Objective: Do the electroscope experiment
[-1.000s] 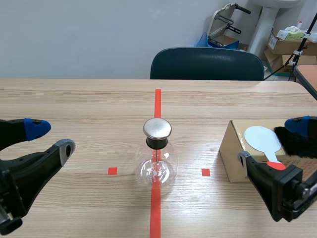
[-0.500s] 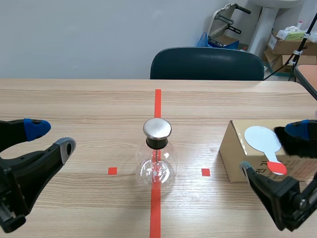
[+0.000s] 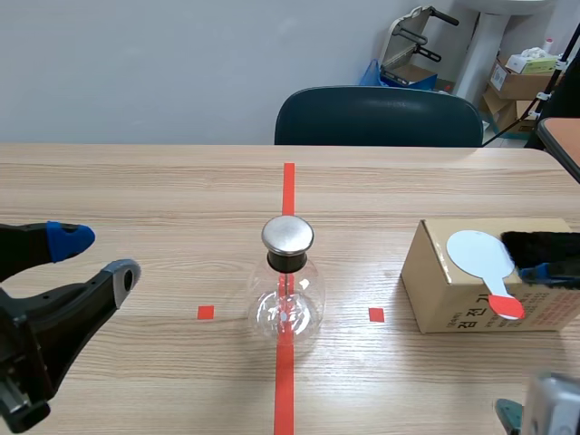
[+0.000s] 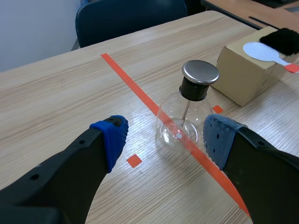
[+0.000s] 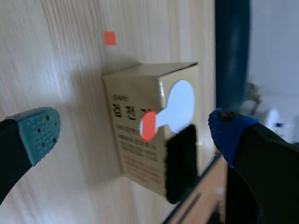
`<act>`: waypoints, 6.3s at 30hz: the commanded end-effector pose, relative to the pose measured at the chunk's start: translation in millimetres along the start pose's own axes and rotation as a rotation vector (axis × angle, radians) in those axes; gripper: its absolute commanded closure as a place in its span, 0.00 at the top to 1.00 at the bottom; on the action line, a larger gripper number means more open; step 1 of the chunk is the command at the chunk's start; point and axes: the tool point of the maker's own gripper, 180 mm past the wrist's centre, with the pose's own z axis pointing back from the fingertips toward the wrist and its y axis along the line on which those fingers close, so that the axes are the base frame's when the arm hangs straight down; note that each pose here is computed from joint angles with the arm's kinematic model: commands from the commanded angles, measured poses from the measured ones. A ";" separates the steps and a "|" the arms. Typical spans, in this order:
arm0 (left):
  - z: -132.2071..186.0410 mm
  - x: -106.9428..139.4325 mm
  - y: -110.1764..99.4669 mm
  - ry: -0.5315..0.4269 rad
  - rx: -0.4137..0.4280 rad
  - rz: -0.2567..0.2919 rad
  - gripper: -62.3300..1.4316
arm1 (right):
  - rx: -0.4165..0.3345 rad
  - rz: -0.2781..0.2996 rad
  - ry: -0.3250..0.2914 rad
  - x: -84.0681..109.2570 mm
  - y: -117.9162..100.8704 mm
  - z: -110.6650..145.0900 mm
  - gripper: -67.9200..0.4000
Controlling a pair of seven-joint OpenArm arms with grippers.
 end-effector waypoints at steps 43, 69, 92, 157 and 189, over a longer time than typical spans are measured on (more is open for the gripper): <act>11.3 13.3 -94.3 -0.097 -0.408 0.123 0.61 | -0.465 0.165 0.141 -58.3 -7.9 -63.9 1.00; 12.9 -9.1 -99.6 -0.006 -0.423 -0.029 0.78 | -0.481 0.167 0.140 -58.4 -13.5 -65.4 1.00; 13.1 -10.7 -100.1 -0.014 -0.426 -0.108 0.78 | -0.482 0.175 0.135 -57.7 -14.4 -66.0 0.02; 12.7 -13.5 -99.2 0.001 -0.421 -0.106 0.78 | -0.484 0.168 0.154 -61.1 -14.8 -65.3 0.02; 12.7 -13.7 -99.2 0.001 -0.421 -0.106 0.78 | -0.484 0.168 0.154 -61.1 -14.8 -65.3 0.02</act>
